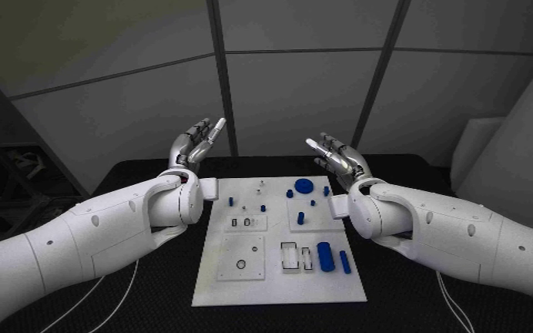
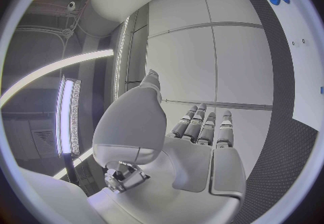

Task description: Assemble the parts on the task board

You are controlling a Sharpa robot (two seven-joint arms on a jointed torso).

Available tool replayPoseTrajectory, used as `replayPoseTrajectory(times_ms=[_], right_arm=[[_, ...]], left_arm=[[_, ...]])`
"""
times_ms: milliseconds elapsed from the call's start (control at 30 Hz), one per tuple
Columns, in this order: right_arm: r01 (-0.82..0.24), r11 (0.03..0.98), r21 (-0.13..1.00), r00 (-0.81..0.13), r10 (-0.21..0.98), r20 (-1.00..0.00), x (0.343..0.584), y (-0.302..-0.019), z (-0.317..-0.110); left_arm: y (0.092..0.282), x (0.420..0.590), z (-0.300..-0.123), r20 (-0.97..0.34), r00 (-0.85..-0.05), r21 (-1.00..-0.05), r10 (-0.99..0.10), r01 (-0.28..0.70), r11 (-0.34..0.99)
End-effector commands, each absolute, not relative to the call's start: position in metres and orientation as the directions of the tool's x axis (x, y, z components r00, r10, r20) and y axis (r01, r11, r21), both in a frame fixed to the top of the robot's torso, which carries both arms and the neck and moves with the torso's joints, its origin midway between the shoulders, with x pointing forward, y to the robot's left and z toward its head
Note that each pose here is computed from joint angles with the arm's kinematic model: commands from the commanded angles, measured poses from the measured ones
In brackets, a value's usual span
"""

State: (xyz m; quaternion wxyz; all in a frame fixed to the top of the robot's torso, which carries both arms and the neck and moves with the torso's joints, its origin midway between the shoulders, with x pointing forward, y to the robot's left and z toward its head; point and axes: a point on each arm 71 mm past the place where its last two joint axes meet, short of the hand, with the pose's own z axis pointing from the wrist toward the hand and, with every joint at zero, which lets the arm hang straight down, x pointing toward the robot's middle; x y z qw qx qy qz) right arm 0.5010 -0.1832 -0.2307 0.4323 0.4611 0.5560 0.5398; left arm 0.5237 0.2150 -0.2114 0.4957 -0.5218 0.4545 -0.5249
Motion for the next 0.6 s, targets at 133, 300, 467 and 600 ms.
replayPoseTrajectory(times_ms=[133, 300, 467, 600], right_arm=[[0.078, 0.042, 0.996, -0.411, 0.912, -0.007, 0.505, -0.170, -0.233], [-0.120, 0.280, 0.952, -0.295, 0.906, -0.304, 0.514, -0.199, -0.227], [-0.208, 0.395, 0.895, -0.254, 0.861, -0.440, 0.518, -0.206, -0.225], [-0.254, 0.458, 0.852, -0.240, 0.823, -0.514, 0.520, -0.209, -0.222]], left_arm=[[0.212, 0.525, -0.207, 0.152, -0.013, -0.985, -0.988, 0.077, -0.152], [0.224, 0.527, -0.209, 0.150, -0.007, -0.987, -0.989, 0.066, -0.150], [0.225, 0.525, -0.208, 0.149, -0.022, -0.986, -0.989, 0.066, -0.150], [0.226, 0.522, -0.205, 0.129, -0.053, -0.988, -0.990, 0.083, -0.133]])
